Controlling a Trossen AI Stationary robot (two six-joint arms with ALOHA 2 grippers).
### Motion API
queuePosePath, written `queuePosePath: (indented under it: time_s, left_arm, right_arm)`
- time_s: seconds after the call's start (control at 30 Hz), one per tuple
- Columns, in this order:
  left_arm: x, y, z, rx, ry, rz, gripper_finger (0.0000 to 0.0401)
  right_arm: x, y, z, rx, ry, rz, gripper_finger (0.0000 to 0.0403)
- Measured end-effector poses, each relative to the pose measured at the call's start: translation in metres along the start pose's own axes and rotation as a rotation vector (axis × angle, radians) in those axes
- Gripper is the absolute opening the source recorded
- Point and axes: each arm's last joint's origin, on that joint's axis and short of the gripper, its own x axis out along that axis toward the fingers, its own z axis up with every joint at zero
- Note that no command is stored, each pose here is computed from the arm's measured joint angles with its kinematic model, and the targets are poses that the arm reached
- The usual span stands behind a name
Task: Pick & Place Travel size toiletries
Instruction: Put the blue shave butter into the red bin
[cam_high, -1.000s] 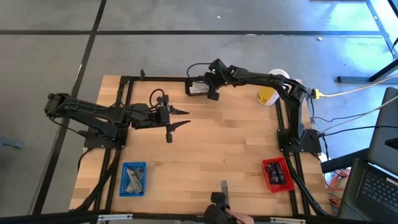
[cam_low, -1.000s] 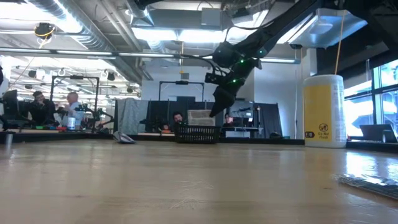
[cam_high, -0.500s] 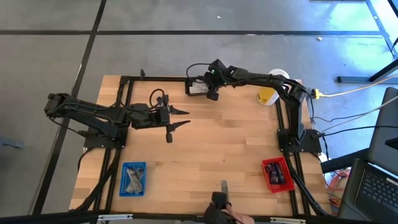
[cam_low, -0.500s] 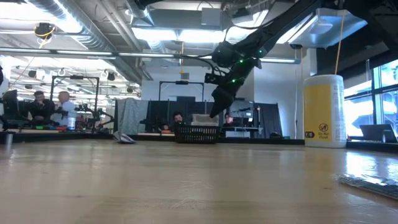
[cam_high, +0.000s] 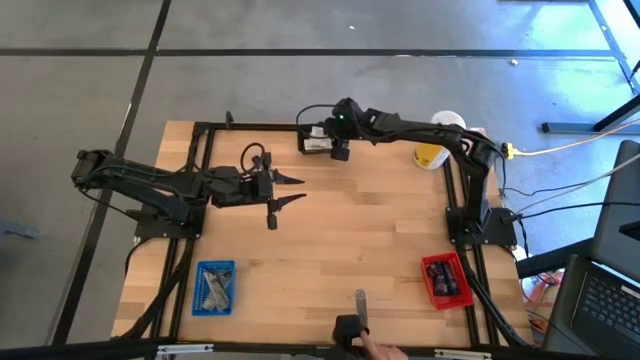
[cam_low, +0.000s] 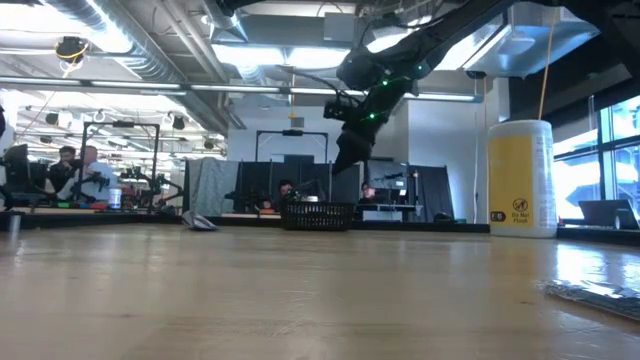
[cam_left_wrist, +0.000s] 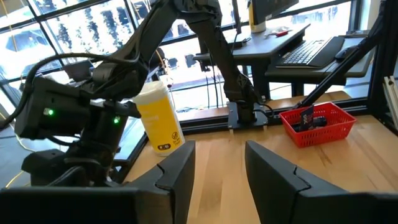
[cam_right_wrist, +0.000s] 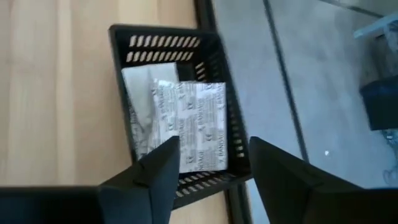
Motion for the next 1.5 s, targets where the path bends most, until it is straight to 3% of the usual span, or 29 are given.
queuePosePath:
  time_s: [0.23, 0.57, 0.83, 1.03, 1.17, 1.27, 1.5]
  left_arm:
    - [0.000, 0.000, -0.001, 0.002, 0.005, -0.001, 0.0136]
    - [0.000, -0.001, -0.005, -0.064, 0.052, -0.006, 0.0136]
    - [0.000, -0.001, -0.005, -0.070, 0.055, -0.007, 0.0135]
    - [0.003, -0.004, -0.017, -0.119, 0.145, -0.033, 0.0135]
    - [0.003, -0.005, -0.022, -0.068, 0.197, -0.040, 0.0134]
    - [-0.001, -0.005, -0.034, -0.019, 0.328, -0.021, 0.0136]
    - [-0.007, 0.031, -0.055, -0.206, 0.627, 0.187, 0.0129]
  right_arm:
    - [-0.018, 0.013, 0.011, 0.009, -0.011, 0.028, 0.0131]
    - [-0.102, 0.050, 0.027, 0.048, 0.026, 0.149, 0.0009]
    - [-0.187, 0.071, 0.022, 0.109, 0.031, 0.226, 0.0027]
    - [-0.237, 0.080, 0.012, 0.150, 0.001, 0.267, 0.0004]
    - [-0.259, 0.087, 0.007, 0.165, -0.013, 0.268, 0.0014]
    - [-0.268, 0.090, 0.004, 0.172, -0.017, 0.242, 0.0017]
    - [-0.271, 0.095, 0.004, 0.153, -0.012, 0.245, 0.0006]
